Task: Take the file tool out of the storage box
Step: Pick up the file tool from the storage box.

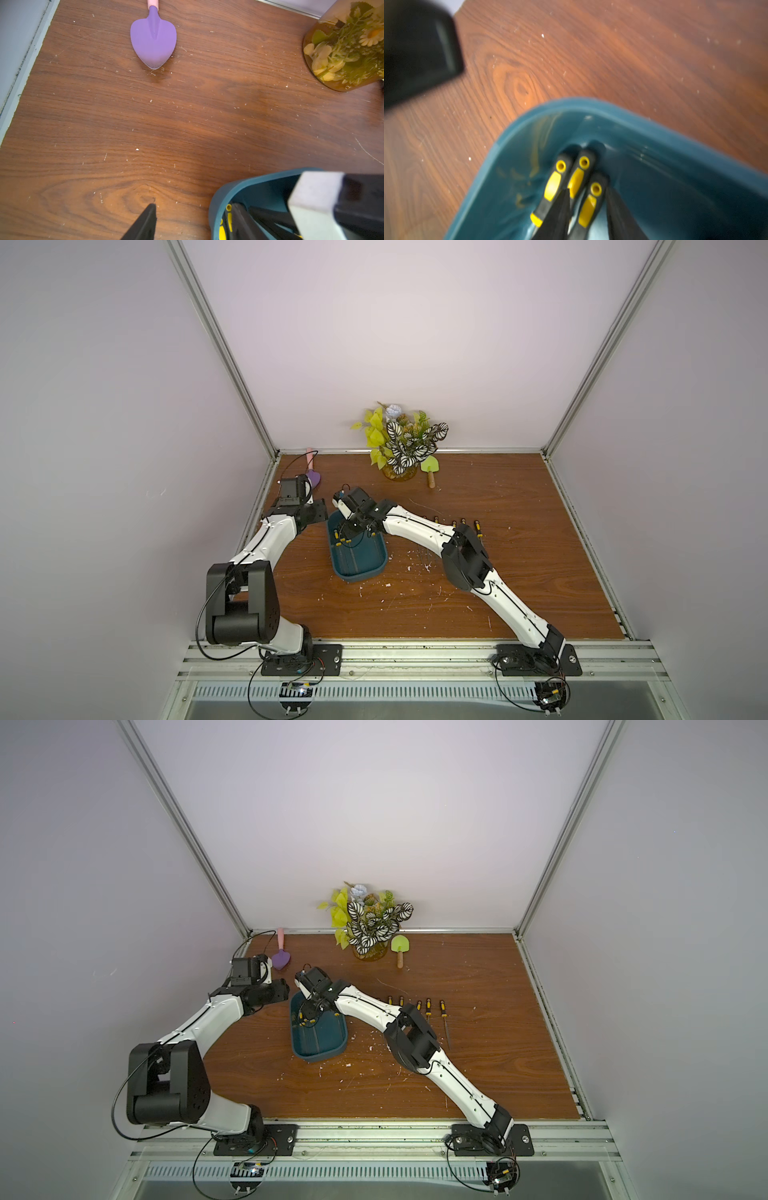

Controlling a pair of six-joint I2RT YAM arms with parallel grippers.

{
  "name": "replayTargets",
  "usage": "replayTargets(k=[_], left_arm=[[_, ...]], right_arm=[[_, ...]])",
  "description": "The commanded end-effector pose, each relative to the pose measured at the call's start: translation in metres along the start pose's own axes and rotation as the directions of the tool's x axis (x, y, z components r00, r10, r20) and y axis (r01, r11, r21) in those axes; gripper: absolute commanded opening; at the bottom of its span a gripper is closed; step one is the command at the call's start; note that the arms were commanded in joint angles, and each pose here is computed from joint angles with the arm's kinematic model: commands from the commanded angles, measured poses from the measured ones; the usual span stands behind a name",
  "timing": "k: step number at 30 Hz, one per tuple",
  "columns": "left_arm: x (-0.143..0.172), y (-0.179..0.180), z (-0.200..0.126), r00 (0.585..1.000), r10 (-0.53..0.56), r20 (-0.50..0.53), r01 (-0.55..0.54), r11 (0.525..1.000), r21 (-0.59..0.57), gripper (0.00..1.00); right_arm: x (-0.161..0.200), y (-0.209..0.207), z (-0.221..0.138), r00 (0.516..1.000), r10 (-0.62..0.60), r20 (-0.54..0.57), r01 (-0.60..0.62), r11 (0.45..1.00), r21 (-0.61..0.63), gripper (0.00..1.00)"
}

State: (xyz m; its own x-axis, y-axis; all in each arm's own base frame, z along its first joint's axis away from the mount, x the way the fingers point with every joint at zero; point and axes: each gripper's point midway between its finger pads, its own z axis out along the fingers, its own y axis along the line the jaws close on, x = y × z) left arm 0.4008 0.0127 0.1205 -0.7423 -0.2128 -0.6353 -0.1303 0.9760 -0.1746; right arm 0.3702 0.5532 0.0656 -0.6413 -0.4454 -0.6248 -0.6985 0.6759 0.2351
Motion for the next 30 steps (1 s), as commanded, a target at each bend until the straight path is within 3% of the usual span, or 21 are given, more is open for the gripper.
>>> replayTargets(k=[1,30], left_arm=[[0.000,0.006,-0.005,1.000,-0.011,0.002,0.011,1.000,-0.013,0.60],[-0.001,0.004,-0.005,1.000,-0.007,0.004,0.007,1.000,-0.002,0.60]], right_arm=[[-0.006,0.005,-0.017,1.000,-0.020,-0.017,0.020,1.000,0.015,0.35],[0.021,-0.001,-0.001,0.995,-0.038,-0.096,0.043,0.998,0.047,0.35]])
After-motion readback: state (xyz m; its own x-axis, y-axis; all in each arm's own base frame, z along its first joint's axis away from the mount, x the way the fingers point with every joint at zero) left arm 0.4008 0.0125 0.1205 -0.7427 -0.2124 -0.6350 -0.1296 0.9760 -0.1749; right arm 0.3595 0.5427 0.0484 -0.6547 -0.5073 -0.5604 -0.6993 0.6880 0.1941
